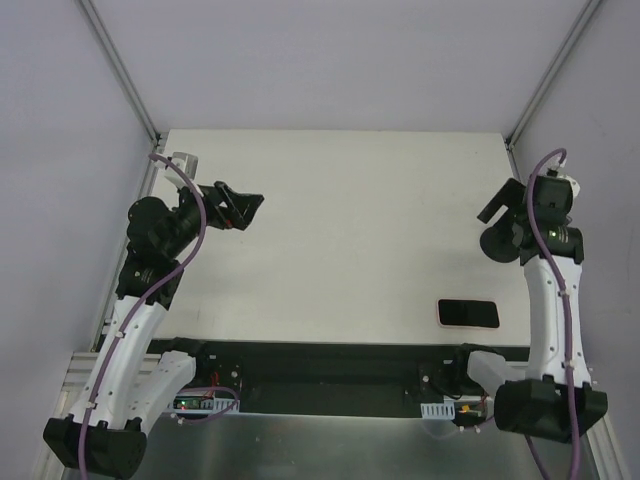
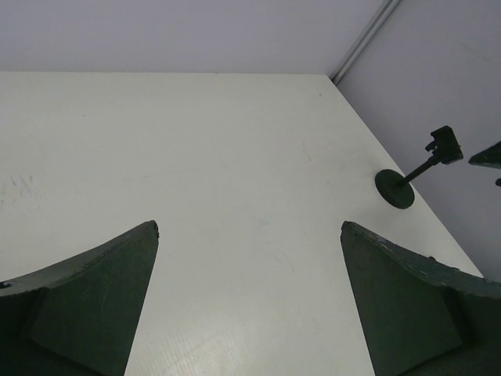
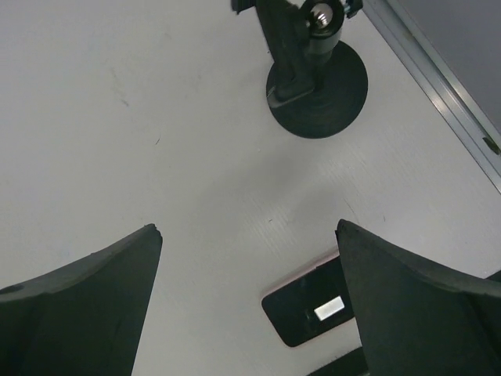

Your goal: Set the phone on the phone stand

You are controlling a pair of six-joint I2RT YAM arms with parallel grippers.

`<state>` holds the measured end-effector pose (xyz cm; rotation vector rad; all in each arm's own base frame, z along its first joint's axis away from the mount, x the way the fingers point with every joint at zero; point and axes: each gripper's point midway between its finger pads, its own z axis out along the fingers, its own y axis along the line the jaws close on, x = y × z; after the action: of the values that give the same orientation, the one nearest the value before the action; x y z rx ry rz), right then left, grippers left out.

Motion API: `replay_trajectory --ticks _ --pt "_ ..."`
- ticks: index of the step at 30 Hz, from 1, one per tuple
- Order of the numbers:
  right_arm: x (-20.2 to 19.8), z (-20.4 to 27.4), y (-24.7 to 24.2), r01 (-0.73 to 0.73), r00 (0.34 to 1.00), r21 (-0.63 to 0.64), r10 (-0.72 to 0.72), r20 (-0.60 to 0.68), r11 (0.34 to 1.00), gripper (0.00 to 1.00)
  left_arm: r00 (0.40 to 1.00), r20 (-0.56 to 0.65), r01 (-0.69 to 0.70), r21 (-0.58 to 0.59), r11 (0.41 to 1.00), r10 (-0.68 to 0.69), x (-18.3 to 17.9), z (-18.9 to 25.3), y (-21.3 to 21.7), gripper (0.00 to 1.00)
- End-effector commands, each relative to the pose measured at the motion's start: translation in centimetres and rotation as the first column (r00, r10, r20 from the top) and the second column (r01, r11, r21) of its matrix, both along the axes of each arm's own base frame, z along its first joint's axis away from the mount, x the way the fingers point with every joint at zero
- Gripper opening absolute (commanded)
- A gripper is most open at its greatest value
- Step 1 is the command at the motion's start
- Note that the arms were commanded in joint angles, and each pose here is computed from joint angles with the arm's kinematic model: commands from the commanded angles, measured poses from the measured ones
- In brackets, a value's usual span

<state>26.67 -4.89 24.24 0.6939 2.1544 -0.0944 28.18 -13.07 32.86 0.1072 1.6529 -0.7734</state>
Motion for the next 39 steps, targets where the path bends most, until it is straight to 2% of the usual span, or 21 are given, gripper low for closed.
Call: replay_trajectory --ticks 1,3,10,14,19,21,23,30,39 --pt "4.0 -0.4 -2.0 0.041 0.997 0.144 -0.049 0.056 0.989 0.96 0.996 0.08 0.041 -0.004 0.999 -0.041 -0.6 2.6 -1.0 0.99" --pt "5.5 -1.9 -2.6 0.028 0.999 0.194 -0.035 0.035 0.981 0.96 0.996 0.08 0.05 0.006 0.999 -0.05 -0.7 2.5 -1.3 0.99" --pt "9.8 -5.6 -3.9 0.023 0.999 0.246 -0.016 -0.031 0.969 0.97 0.995 0.078 0.054 0.018 0.998 -0.055 -0.7 2.5 -1.4 0.99" --pt "11.7 -6.0 -4.5 0.014 1.0 0.235 -0.013 -0.007 0.972 0.99 0.996 0.072 0.06 0.015 0.998 -0.061 -0.7 2.4 -1.5 0.99" --pt "12.9 -6.3 -5.3 0.014 1.0 0.204 -0.015 0.005 0.979 0.92 0.996 0.068 0.062 0.015 0.998 -0.063 -0.6 2.3 -1.6 0.99" --pt "13.2 -5.6 -5.8 0.02 1.0 0.186 -0.02 0.0 0.982 0.85 0.996 0.064 0.068 0.012 0.998 -0.069 -0.6 2.3 -1.7 0.99" --pt "12.1 -6.5 -6.8 0.089 0.993 0.152 -0.077 -0.084 0.984 0.8 0.996 0.062 0.07 0.012 0.997 -0.07 -0.6 2.3 -1.7 0.99" --pt "10.9 -6.5 -8.2 0.174 0.981 0.098 -0.165 -0.101 0.98 0.73 0.995 0.06 0.079 0.004 0.997 -0.079 -0.8 2.4 -1.9 0.99" --pt "10.3 -6.5 -9.2 0.217 0.971 0.048 -0.211 -0.111 0.975 0.5 0.995 0.051 0.081 0.003 0.997 -0.081 -0.6 2.2 -1.9 0.99"
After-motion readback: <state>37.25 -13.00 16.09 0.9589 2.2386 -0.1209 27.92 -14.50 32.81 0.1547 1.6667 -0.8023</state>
